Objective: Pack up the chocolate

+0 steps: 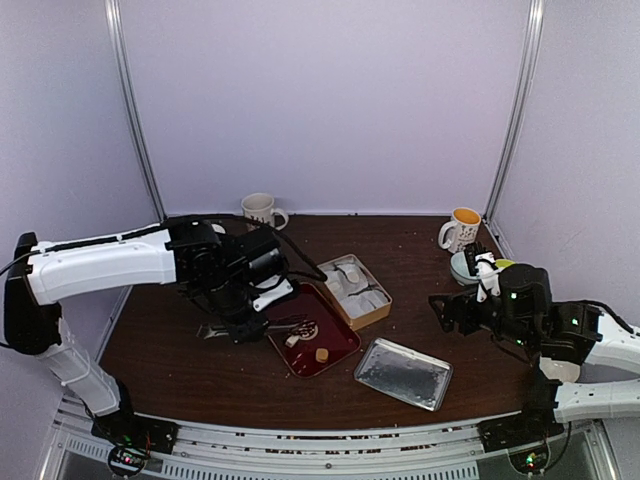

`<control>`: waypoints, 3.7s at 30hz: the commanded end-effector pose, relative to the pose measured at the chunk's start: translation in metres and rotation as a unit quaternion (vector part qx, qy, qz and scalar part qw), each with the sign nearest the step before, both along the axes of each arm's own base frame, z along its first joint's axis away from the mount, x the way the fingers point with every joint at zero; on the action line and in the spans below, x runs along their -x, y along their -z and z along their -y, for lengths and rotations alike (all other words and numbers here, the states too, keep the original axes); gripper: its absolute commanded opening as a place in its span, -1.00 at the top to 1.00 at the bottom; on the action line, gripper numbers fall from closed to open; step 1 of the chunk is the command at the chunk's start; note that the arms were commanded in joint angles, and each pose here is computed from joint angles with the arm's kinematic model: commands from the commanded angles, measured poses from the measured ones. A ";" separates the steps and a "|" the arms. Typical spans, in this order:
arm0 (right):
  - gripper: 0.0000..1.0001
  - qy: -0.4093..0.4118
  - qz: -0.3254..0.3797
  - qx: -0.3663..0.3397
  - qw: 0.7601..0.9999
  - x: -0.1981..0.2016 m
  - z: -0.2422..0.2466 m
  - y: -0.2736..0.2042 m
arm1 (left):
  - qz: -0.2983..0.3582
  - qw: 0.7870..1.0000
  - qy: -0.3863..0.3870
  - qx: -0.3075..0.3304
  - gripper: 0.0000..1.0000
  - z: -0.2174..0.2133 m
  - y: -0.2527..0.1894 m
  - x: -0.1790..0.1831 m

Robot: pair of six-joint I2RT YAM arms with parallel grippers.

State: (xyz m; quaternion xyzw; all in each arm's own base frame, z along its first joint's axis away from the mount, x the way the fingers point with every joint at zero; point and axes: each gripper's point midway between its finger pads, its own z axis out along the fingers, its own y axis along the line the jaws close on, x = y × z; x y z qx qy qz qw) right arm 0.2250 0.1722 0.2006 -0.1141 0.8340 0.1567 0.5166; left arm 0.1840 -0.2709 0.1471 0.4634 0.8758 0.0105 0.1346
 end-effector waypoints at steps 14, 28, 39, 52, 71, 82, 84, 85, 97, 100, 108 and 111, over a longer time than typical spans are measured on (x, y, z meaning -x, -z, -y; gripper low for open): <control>-0.80 0.011 0.005 -0.003 1.000 -0.003 0.003 -0.004 | 0.008 1.000 -0.017 -0.003 0.06 -0.010 0.002 0.000; -0.80 0.010 0.005 -0.004 1.000 -0.003 0.003 -0.004 | -0.031 0.999 -0.013 -0.021 0.15 -0.017 0.018 0.014; -0.80 0.010 0.003 -0.005 1.000 -0.002 0.003 -0.001 | -0.040 0.998 -0.010 -0.039 0.34 -0.021 0.026 0.016; -0.80 0.012 0.004 -0.004 1.000 -0.002 0.004 -0.002 | -0.034 0.999 0.011 -0.009 0.56 -0.003 0.013 0.013; -0.80 0.015 0.007 0.002 1.000 -0.005 0.004 -0.001 | 0.105 0.976 0.020 0.189 0.64 0.088 -0.068 -0.033; -0.80 0.020 0.014 0.003 1.000 -0.003 0.010 -0.012 | 0.114 0.972 -0.009 0.203 0.62 0.141 -0.044 -0.082; -0.80 0.022 0.016 0.004 1.000 -0.002 0.012 -0.013 | 0.106 0.972 -0.010 0.209 0.61 0.145 -0.038 -0.085; -0.81 0.022 0.015 0.004 1.000 -0.002 0.012 -0.013 | 0.102 0.972 -0.011 0.211 0.61 0.147 -0.035 -0.087; -0.80 0.024 0.014 0.007 1.000 -0.001 0.015 -0.011 | 0.050 0.971 -0.013 0.233 0.61 0.161 -0.005 -0.087; -0.80 0.023 0.014 0.009 1.000 -0.001 0.015 -0.010 | 0.045 0.972 -0.019 0.232 0.60 0.158 -0.001 -0.086; -0.81 0.026 0.014 0.009 1.000 -0.001 0.017 -0.008 | 0.039 0.975 -0.026 0.216 0.53 0.154 0.012 -0.087; -0.81 0.025 0.012 0.009 1.000 -0.001 0.016 -0.006 | 0.033 0.976 -0.025 0.215 0.49 0.155 0.017 -0.086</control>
